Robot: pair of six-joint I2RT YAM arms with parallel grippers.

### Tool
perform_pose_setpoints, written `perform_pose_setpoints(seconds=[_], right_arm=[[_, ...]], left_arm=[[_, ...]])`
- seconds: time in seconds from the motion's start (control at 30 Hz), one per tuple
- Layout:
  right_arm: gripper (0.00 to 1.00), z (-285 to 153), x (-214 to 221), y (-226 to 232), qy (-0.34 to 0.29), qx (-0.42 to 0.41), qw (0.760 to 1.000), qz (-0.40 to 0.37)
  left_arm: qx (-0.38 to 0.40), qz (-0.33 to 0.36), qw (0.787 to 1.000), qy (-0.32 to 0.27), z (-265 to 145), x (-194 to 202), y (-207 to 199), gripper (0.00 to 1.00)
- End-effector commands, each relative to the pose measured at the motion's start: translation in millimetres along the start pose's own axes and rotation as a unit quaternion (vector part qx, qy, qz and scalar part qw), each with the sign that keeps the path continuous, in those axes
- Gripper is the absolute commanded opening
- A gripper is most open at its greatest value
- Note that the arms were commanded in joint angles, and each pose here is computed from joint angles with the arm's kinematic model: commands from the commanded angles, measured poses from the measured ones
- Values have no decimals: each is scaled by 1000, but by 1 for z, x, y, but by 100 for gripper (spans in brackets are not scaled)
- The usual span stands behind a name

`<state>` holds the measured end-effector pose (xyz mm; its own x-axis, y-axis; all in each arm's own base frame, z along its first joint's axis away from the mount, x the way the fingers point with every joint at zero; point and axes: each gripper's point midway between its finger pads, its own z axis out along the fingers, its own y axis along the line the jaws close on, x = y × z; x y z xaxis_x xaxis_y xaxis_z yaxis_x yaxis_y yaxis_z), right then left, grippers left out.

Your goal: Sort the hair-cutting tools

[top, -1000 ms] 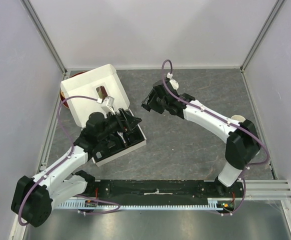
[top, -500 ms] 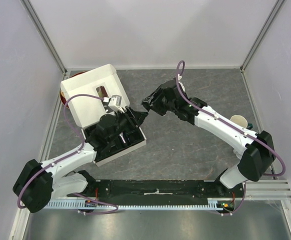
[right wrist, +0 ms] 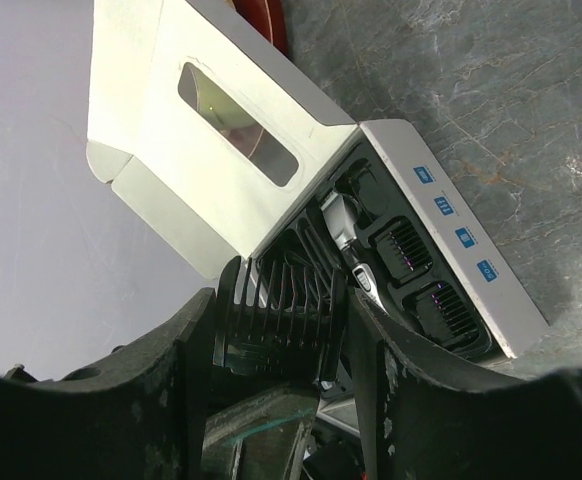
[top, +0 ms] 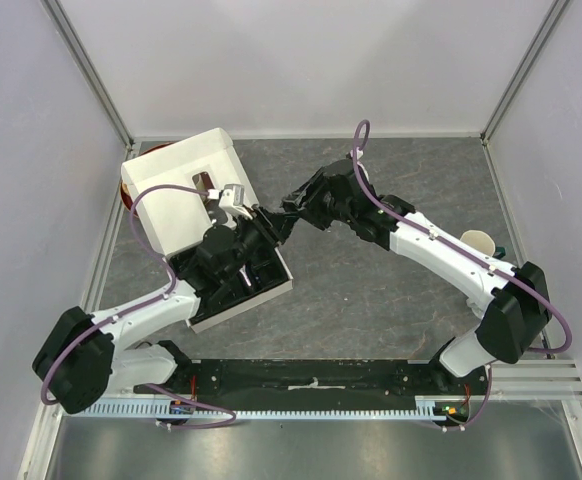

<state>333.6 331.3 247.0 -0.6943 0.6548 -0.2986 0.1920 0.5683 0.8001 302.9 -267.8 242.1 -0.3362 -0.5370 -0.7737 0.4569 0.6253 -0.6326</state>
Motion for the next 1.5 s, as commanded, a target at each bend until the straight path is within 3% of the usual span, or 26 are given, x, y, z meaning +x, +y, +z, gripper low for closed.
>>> perform_pose_setpoints(seconds=[0.0, 0.07, 0.1, 0.17, 0.2, 0.27, 0.33, 0.43, 0.53, 0.63, 0.93, 1.17, 1.47], right_arm=[[40, -6, -4, 15, -1, -28, 1000, 8], [40, -5, -4, 14, 0, -26, 1000, 9], [40, -4, -3, 13, 1, -25, 1000, 9], [40, -3, -2, 12, 5, -25, 1000, 8], [41, -2, -2, 12, 5, -25, 1000, 7], [44, -1, -2, 10, 4, -23, 1000, 2], [49, 1, -3, 7, 1, -19, 1000, -1], [75, 3, -6, 0, -7, -11, 1000, -16], [91, 3, -12, -8, -15, -3, 1000, -25], [97, 1, -25, -16, -33, 5, 999, -39], [97, -4, -53, -42, -56, 27, 993, -101], [95, 9, -34, -65, -4, 42, 991, -127], [93, 23, -6, -94, 62, 60, 987, -133]], left_arm=[[8, 12, 999, -47, 11, -27, -13, 42], [0, 9, 999, -52, 11, -29, -11, 35], [-2, 8, 998, -54, 12, -30, -11, 25], [-11, 6, 998, -56, 12, -29, -7, 18], [-14, 5, 998, -55, 12, -29, -6, 9], [-21, 3, 998, -52, 12, -28, -4, 2], [-25, 0, 998, -52, 11, -29, -3, 2], [-49, 2, 998, -32, 8, -26, 2, 2], [-54, 9, 998, 1, 3, -21, 1, 2], [-64, 3, 997, 50, -5, -16, 5, 2], [-135, -101, 965, 200, -40, -7, 70, 2], [-200, -122, 945, 227, -48, -14, 119, 2], [-217, -145, 924, 278, -38, 6, 149, 2]])
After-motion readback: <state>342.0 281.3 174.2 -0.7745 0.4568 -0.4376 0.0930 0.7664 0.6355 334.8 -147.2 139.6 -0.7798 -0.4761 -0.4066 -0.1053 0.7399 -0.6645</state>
